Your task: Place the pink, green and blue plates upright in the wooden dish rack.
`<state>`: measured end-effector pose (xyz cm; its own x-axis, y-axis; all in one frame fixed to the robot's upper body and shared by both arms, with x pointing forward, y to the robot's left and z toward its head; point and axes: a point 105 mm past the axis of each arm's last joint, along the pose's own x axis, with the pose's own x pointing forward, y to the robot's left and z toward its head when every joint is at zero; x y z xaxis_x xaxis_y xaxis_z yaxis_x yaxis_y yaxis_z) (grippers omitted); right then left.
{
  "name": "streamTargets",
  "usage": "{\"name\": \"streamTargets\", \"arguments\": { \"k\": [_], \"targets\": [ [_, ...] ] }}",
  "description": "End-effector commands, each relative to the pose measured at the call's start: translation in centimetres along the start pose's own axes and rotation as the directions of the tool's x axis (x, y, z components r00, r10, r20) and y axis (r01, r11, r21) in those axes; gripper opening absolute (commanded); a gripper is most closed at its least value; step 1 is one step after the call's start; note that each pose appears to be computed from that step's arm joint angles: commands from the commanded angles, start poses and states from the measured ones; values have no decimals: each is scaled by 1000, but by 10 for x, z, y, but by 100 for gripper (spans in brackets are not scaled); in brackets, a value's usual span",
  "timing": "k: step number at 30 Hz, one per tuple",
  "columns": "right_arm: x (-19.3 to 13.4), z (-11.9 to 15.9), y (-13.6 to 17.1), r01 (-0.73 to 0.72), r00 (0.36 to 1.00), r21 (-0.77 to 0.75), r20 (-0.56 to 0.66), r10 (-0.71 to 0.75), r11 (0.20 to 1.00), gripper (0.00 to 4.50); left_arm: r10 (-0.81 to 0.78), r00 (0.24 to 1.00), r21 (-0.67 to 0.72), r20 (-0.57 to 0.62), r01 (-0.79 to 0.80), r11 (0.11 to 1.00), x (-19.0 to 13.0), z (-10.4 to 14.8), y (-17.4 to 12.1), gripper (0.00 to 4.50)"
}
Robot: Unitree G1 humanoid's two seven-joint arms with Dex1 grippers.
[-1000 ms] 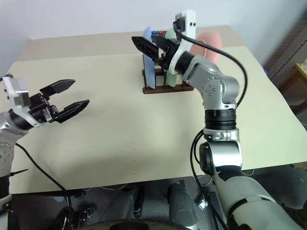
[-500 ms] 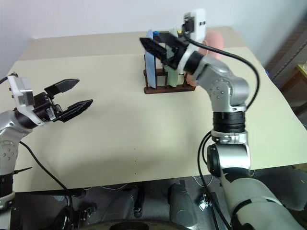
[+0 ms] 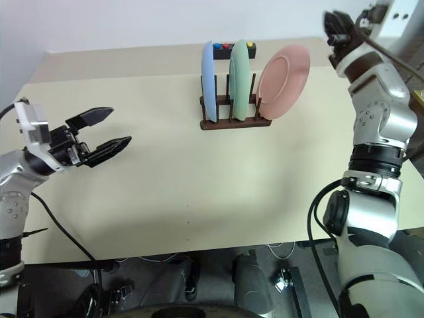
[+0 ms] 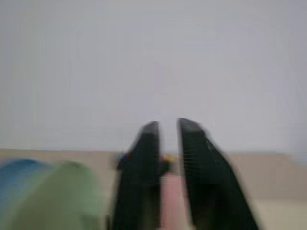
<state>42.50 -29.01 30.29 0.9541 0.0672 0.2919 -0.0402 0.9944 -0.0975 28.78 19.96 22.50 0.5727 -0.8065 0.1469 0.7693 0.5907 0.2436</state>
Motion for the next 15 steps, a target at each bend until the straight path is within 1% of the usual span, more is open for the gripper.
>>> {"name": "streamTargets", "arguments": {
  "k": [1, 3, 4, 6, 7, 10, 15],
  "targets": [
    [2, -13, -3, 13, 998, -198, -62, -25, 980, 1, -11, 1000, 40, 23, 10, 999, 2, 10, 1, 450],
    [2, -30, 1, -16, 992, -243, -126, -15, 970, 1, -10, 1000, 44, 20, 10, 999, 2, 10, 1, 450],
    [3, -37, 7, -43, 988, -234, -155, 6, 971, 1, -10, 1000, 46, 20, 9, 999, 2, 10, 1, 450],
    [4, -41, 21, -104, 984, -200, -161, 72, 974, 1, -7, 1000, 49, 23, 6, 999, 3, 11, 2, 450],
    [5, -41, 31, -147, 980, -157, -154, 123, 977, 1, -5, 1000, 52, 23, 3, 999, 3, 12, 2, 450],
    [6, -31, 54, -246, 966, -105, -106, 235, 964, 1, 0, 1000, 55, 22, -2, 999, 3, 11, 3, 450],
    [6, -6, 66, -299, 954, -50, -5, 299, 953, 1, 8, 1000, 51, 24, -9, 999, 3, 11, 2, 450]
  ]
}}
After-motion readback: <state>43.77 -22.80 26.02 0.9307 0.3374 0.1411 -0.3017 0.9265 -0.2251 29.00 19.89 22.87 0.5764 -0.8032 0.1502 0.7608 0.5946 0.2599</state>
